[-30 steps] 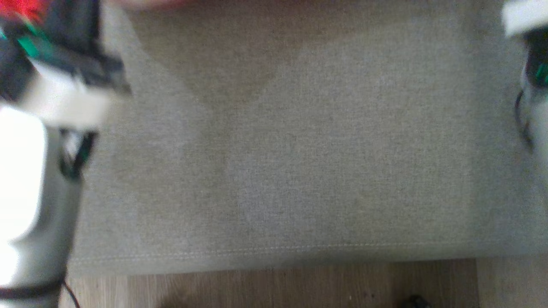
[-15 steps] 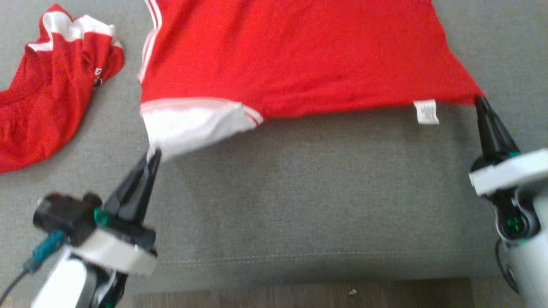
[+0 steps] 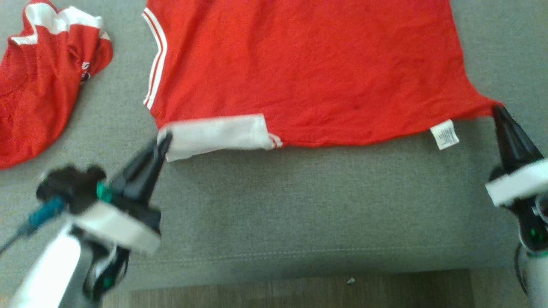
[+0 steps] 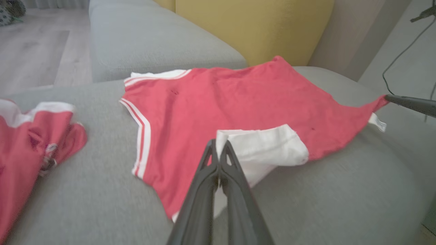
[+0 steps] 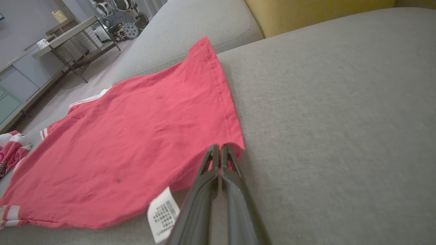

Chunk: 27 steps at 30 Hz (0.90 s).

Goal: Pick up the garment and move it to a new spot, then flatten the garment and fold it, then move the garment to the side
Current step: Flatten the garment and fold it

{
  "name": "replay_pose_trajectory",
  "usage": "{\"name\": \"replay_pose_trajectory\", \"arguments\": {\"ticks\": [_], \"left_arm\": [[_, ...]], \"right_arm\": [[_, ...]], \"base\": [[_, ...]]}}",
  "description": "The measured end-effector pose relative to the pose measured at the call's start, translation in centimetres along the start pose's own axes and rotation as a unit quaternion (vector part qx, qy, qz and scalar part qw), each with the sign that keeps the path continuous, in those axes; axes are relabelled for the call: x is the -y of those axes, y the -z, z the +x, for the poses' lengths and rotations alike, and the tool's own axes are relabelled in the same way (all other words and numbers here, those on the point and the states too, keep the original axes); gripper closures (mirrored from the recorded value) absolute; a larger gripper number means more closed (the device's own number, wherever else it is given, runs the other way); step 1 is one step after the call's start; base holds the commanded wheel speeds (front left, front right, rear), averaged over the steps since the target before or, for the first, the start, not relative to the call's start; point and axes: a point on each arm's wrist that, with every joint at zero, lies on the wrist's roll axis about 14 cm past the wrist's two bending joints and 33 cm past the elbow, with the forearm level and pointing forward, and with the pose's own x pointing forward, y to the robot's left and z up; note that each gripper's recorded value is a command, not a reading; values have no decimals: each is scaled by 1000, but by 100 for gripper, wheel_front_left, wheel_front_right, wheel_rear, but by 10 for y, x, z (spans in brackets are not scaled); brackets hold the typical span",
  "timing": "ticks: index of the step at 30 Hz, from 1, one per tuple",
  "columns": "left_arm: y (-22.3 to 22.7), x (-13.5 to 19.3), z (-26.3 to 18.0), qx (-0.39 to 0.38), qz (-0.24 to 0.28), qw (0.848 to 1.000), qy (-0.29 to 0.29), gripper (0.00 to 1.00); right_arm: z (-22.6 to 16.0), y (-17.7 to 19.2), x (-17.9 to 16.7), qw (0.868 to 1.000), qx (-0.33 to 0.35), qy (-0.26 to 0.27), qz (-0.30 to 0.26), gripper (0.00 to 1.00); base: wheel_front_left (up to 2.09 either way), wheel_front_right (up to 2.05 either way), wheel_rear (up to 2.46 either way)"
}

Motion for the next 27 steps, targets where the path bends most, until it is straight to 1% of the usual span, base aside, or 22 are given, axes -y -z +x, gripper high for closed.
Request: {"name": "replay_pose_trajectory", "arguments": {"ticks": [4,7,9,15,21,22,23,24,27], "left_arm": [[-12,-17,36,22,30,999,-7,100],[-17,-28,57,37,59,998,-8,100],[-20,-36,68,46,64,997,-14,100],[-12,-61,89,41,87,995,-31,100],[-3,-62,105,39,84,995,-26,100],[-1,-63,106,37,78,996,-26,100],[2,-63,108,35,73,996,-27,43],[2,-64,109,35,69,997,-29,0],[-13,-64,112,65,50,996,-37,0]], "right_arm": [[28,-22,-13,1000,12,-8,-17,100],[46,-40,-13,999,33,-2,-28,100],[56,-46,-10,999,38,2,-34,100],[81,-46,-7,998,39,10,-39,100],[100,-54,-4,998,55,12,-35,100],[103,-53,-6,998,56,11,-33,55],[105,-53,-7,998,59,10,-30,0],[107,-53,-8,998,64,9,-27,0],[107,-57,-13,996,89,5,-21,0]], "base": [[0,0,0],[0,0,0],[0,0,0],[0,0,0],[0,0,0],[0,0,0],[0,0,0],[0,0,0],[0,0,0]]}}
